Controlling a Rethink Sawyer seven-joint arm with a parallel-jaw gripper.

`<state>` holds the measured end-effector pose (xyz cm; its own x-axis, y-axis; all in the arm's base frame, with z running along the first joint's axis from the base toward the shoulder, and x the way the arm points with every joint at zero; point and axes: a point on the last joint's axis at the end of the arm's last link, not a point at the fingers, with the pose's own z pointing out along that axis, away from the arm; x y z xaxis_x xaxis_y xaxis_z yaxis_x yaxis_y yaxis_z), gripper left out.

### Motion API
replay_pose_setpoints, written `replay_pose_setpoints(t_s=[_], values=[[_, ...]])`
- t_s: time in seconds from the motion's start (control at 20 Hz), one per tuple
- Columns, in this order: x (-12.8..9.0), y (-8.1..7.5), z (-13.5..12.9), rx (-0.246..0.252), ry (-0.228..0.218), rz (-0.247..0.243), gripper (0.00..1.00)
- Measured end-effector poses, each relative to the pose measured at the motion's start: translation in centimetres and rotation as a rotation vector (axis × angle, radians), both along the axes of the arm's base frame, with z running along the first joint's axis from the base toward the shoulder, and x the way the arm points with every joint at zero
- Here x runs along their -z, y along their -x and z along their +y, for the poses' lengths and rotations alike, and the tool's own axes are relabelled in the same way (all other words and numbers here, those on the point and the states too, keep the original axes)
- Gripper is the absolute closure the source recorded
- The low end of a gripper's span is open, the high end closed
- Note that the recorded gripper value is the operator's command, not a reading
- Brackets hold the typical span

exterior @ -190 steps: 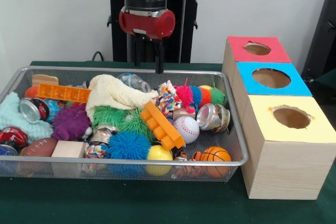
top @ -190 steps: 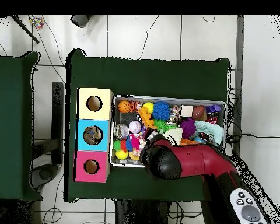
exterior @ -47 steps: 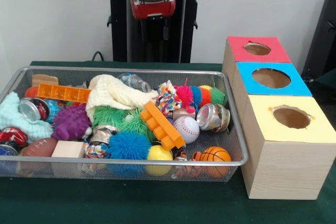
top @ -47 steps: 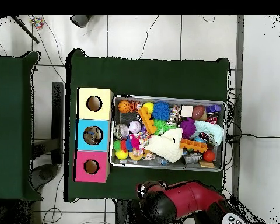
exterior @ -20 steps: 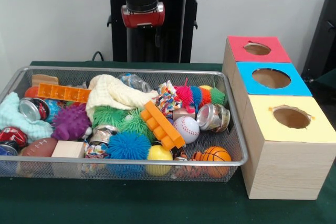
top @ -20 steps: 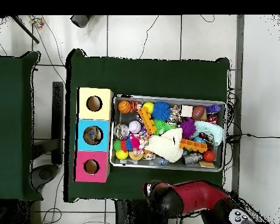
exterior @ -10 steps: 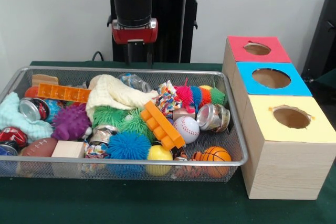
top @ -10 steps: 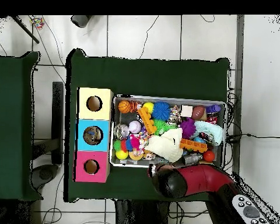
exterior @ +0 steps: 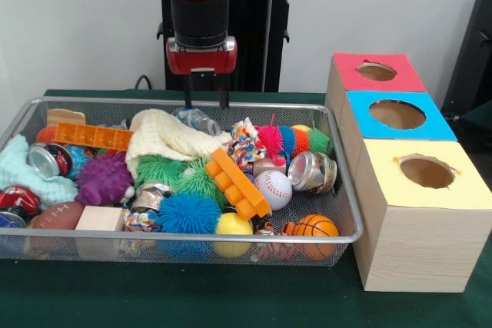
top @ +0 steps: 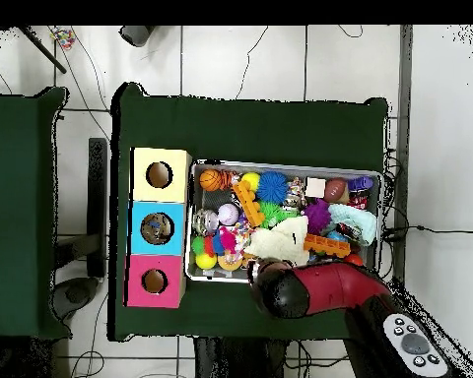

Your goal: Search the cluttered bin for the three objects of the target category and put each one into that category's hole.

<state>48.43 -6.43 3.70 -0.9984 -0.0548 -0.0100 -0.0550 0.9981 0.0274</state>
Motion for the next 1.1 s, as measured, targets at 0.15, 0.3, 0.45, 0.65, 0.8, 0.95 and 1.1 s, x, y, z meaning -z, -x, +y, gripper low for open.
replay_pose_setpoints(t_s=[0.15, 0.3, 0.45, 0.65, 0.8, 0.95, 1.1], values=[[0.0, -0.1, 0.9, -0.019, 0.002, 0.001, 0.00], [0.1, 0.0, 1.9, -0.041, 0.007, 0.005, 0.00], [0.2, 0.1, 2.6, -0.056, 0.009, 0.010, 0.00], [0.9, 0.8, 3.4, -0.066, 0.004, 0.031, 0.00], [1.4, 1.2, 3.5, -0.064, -0.004, 0.045, 0.00], [1.7, 1.4, 3.3, -0.057, -0.009, 0.051, 0.00], [1.6, 1.5, 2.0, -0.030, -0.010, 0.050, 0.00]])
